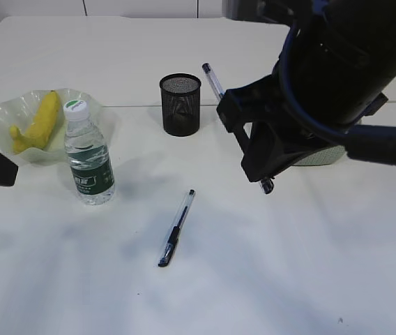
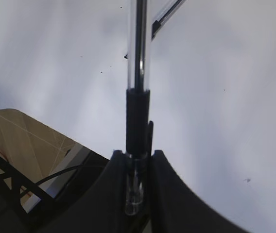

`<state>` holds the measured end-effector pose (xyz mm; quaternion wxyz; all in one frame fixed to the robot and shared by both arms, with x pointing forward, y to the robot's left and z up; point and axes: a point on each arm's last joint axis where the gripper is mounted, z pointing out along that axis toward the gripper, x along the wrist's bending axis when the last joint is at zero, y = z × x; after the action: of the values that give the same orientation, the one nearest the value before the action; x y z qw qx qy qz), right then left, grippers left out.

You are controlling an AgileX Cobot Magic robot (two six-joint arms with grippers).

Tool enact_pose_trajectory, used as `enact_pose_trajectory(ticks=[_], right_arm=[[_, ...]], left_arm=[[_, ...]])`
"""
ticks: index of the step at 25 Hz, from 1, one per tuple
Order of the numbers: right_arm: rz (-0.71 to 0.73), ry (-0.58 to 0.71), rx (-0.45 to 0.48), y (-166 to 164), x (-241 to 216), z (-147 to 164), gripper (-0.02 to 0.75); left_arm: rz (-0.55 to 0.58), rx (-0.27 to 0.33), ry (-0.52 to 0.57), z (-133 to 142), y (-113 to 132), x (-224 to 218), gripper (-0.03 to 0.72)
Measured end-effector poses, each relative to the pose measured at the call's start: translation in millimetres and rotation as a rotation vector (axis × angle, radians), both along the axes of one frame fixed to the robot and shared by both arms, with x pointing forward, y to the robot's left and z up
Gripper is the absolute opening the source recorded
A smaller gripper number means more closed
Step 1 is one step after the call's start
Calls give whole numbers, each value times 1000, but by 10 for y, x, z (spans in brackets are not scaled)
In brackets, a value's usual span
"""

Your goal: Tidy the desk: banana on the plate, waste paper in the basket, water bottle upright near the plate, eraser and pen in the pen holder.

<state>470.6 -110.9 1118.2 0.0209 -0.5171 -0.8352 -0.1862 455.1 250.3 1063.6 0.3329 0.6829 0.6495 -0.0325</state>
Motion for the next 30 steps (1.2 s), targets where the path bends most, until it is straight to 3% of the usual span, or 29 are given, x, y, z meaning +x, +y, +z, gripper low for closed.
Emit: enact_pose_trajectory(ticks=[3,6,14,26,30], right_arm=[[2,0,5,0,-7,8,70],[15,-3,6,2,-8,9,70],[43,16,43,37,-33,19,70],[86,0,37,37,-34,20,69],[111,-7,29,70,-63,18,69]], left_arm=[[-16,-42,-54,39,-35,30,506],[-92,-47,-144,76,-98,50,491],[-460,80,-407,110,-457,-11,431],[-640,218,-615,298,-552,28,426],[-653,210,-633,354,-565,30,425]])
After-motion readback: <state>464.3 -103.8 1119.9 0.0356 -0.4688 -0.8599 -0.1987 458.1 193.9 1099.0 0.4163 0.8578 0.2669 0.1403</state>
